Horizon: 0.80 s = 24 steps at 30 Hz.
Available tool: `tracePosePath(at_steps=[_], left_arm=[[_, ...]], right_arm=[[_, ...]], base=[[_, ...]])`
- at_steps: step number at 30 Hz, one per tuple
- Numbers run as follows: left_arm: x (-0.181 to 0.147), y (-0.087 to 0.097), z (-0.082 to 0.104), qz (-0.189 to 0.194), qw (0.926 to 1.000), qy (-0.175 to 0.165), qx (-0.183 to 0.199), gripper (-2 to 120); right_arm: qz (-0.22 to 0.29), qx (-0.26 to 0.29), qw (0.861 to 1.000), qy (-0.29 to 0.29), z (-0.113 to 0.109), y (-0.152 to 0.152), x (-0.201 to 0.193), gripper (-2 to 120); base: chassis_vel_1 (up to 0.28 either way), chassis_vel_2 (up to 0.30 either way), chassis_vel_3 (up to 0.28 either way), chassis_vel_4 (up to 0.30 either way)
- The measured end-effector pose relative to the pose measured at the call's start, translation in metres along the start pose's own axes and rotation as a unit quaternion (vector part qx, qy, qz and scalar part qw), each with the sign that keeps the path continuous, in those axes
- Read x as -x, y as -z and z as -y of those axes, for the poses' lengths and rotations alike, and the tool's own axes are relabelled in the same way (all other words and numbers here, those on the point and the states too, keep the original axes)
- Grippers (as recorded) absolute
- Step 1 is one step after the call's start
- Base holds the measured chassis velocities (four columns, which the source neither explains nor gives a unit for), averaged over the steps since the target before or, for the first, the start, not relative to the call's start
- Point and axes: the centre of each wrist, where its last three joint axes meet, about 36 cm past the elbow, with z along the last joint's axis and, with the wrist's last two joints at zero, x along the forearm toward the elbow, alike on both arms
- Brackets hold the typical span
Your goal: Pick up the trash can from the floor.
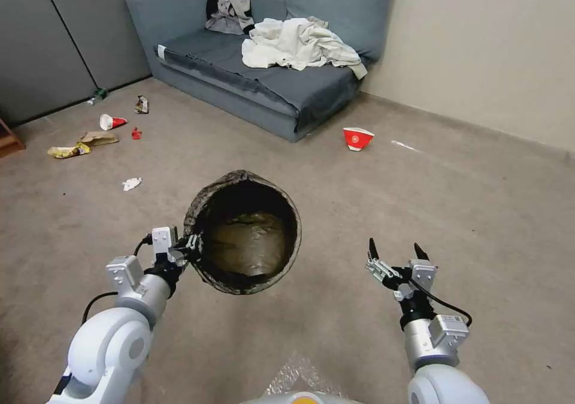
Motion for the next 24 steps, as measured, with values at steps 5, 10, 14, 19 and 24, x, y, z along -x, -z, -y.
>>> tracePosePath(at_steps=[5, 10, 14, 19, 24], left_arm=[[-0.0054, 0.0008, 0.0079, 0.011, 0.9995, 0.006, 0.029, 3], [-0.0051, -0.0003, 0.0083, 0.01, 0.9995, 0.006, 0.028, 3], [-0.0044, -0.0019, 0.008, 0.008, 0.9996, 0.007, 0.025, 3], [-0.0037, -0.0033, 0.0078, 0.005, 0.9997, 0.007, 0.023, 3], [-0.0029, -0.0021, 0.0079, 0.007, 0.9997, 0.006, 0.023, 3]], right_arm=[[0.004, 0.002, 1.0, 0.0, -0.0008, 0.0029, 0.0001, 100], [0.007, 0.002, 1.0, -0.001, -0.0004, 0.0044, 0.0003, 100], [0.007, 0.002, 1.0, -0.001, -0.0001, 0.0047, 0.0005, 100], [0.008, 0.003, 1.0, -0.001, -0.0004, 0.0052, 0.0007, 100], [0.01, 0.003, 1.0, -0.001, -0.0003, 0.006, 0.0007, 100]], base=[[0.0, 0.0, 0.0, 0.0], [0.0, 0.0, 0.0, 0.0], [0.0, 0.0, 0.0, 0.0], [0.0, 0.0, 0.0, 0.0], [0.0, 0.0, 0.0, 0.0]])
